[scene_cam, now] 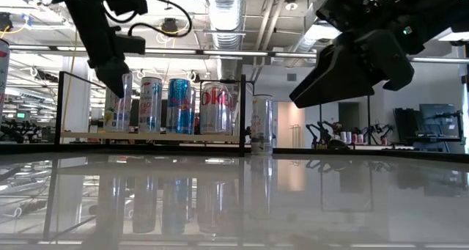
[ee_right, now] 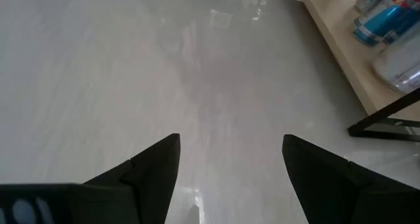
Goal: Place canned beverage on shelf
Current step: Put the bottom white-yellow soda can on the shelf
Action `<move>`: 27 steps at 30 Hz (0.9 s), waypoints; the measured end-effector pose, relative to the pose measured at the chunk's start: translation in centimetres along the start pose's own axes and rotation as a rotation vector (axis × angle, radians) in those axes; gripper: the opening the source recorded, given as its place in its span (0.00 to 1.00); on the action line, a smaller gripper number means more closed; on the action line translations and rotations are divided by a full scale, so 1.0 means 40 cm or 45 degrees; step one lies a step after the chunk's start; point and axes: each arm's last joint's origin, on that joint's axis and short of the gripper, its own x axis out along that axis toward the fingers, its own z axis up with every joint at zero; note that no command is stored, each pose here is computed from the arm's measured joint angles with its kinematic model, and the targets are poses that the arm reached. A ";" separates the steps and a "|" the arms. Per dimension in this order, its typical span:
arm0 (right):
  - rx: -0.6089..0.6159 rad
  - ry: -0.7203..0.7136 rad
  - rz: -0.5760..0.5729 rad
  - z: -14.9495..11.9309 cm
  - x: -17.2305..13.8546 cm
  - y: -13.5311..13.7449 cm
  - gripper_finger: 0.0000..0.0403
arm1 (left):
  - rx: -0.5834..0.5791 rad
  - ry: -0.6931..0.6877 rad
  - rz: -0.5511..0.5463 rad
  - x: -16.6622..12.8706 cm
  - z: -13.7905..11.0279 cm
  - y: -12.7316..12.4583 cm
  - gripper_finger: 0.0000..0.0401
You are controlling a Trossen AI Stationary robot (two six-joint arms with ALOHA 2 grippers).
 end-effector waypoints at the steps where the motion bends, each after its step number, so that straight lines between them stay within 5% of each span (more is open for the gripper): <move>1: -0.003 0.003 0.002 0.000 0.002 -0.003 0.72 | 0.002 0.013 0.005 0.005 0.000 0.000 0.00; 27: -0.037 0.004 -0.004 0.001 0.007 -0.011 0.72 | -0.088 0.128 0.193 0.063 -0.002 0.070 0.00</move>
